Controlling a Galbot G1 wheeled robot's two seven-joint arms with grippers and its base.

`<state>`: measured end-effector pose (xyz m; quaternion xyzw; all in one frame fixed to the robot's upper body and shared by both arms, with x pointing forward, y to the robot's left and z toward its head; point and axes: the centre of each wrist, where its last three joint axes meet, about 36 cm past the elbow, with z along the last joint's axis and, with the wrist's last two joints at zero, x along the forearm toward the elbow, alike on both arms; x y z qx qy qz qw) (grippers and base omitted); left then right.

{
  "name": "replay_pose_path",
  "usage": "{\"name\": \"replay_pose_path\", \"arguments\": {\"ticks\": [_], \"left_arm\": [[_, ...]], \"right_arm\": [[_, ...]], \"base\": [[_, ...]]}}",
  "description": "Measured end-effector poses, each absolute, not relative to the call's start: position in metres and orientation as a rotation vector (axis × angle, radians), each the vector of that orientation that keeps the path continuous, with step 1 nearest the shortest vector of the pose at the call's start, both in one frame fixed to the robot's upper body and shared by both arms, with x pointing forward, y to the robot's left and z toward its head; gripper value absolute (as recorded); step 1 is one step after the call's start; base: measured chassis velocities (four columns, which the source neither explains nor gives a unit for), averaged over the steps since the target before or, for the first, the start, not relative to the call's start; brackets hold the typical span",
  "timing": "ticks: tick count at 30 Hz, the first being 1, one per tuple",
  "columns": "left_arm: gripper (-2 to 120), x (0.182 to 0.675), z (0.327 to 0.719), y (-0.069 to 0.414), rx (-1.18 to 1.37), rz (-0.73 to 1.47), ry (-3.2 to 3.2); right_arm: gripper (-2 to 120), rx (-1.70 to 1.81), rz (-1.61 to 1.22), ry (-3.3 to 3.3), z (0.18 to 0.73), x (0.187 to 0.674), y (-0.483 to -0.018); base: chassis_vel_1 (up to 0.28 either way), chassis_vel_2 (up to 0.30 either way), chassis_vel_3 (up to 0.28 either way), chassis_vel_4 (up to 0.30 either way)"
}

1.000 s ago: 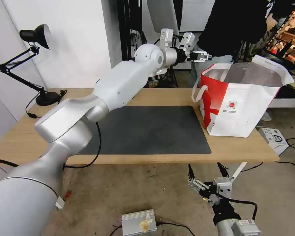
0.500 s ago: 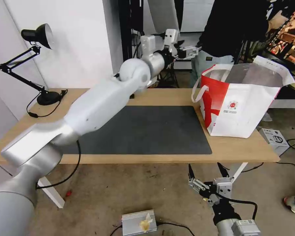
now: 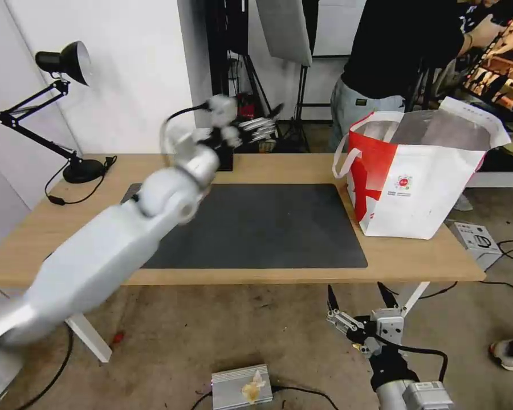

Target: Pick up the trash from the table and place it into the takeout bag.

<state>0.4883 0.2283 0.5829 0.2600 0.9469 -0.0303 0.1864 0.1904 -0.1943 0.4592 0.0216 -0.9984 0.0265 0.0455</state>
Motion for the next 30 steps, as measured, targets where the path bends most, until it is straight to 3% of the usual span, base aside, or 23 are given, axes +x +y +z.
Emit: {"name": "replay_pose_path", "arguments": {"ticks": [5,15,30], "left_arm": [[100,0.426,0.548,0.25,0.631,-0.097,2.703],[100,0.331,0.522,0.276,0.4,0.046,2.664],[100,0.251,0.491,0.274,0.122,0.051,2.68]], "right_arm": [[100,0.066,0.081,-3.049,0.459,0.19,-0.194],[100,0.066,0.081,-3.049,0.459,0.19,-0.194],[100,0.066,0.081,-3.049,0.459,0.19,-0.194]], "base": [[0.0,0.0,0.0,0.0],[0.0,0.0,0.0,0.0],[0.0,0.0,0.0,0.0]]}}
